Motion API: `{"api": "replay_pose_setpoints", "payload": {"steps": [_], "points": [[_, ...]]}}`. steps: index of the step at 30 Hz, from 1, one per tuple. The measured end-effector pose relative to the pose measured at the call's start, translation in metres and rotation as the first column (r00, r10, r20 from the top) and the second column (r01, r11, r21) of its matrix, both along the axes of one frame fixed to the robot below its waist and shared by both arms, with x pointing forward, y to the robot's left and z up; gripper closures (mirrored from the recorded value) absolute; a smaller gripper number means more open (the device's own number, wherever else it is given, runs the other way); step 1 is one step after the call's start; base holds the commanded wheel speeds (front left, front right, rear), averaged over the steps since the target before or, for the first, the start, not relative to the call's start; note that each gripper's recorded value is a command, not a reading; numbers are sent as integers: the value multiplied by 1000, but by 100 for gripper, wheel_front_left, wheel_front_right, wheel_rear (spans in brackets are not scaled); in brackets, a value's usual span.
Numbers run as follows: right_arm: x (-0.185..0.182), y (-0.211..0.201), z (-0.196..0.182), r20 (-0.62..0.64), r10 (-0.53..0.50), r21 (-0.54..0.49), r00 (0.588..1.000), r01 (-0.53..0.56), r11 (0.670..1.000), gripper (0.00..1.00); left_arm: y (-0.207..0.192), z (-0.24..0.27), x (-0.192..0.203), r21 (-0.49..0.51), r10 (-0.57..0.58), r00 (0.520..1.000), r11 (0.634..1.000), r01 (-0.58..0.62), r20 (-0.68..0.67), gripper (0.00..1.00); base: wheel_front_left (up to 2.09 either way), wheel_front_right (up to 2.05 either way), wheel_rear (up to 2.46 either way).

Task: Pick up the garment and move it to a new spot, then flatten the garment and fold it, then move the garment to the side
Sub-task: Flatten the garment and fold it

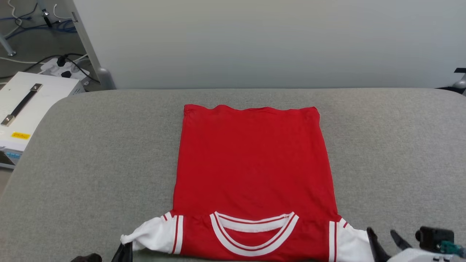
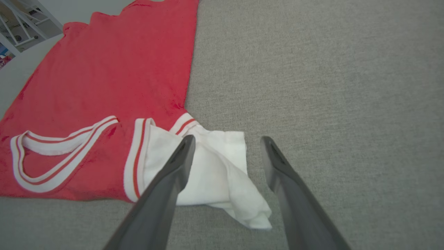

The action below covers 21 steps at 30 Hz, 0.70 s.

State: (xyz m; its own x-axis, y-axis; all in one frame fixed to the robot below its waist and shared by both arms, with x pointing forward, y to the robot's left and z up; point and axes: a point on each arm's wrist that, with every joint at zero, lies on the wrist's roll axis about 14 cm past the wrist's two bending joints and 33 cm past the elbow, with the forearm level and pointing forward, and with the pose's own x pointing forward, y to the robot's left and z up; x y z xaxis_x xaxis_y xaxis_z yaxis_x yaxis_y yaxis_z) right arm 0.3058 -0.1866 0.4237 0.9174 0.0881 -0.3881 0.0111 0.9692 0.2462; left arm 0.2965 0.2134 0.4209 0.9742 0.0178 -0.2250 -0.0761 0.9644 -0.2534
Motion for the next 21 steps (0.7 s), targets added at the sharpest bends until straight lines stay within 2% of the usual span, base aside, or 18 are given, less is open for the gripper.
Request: {"api": "replay_pose_setpoints", "payload": {"steps": [1, 2, 3, 9, 14, 21], "points": [[12, 0, 10, 40, 2, -6, 999, -2, 1000, 0, -1, 3, 4, 4, -3, 1000, 1000, 3, 11, 100, 0, 0, 0], [49, -2, 39, 141, 0, -27, 990, 4, 1000, 0, -5, 16, 17, 6, -8, 998, 1000, 8, 57, 100, 0, 0, 0], [62, -2, 47, 167, 2, -35, 986, 4, 999, 0, -7, 21, 22, 3, -9, 997, 1000, 9, 74, 100, 0, 0, 0], [137, 5, 75, 211, 54, -64, 976, -41, 997, 0, -19, 38, 43, -24, -29, 990, 999, 32, 139, 100, 0, 0, 0], [196, 14, 78, 128, 117, -105, 985, -104, 989, 0, -21, 43, 55, -30, -32, 986, 999, 37, 163, 100, 0, 0, 0], [258, 25, 55, -147, 168, -135, 975, -188, 973, 0, -21, 52, 73, -44, -27, 980, 998, 37, 198, 100, 0, 0, 0]]}}
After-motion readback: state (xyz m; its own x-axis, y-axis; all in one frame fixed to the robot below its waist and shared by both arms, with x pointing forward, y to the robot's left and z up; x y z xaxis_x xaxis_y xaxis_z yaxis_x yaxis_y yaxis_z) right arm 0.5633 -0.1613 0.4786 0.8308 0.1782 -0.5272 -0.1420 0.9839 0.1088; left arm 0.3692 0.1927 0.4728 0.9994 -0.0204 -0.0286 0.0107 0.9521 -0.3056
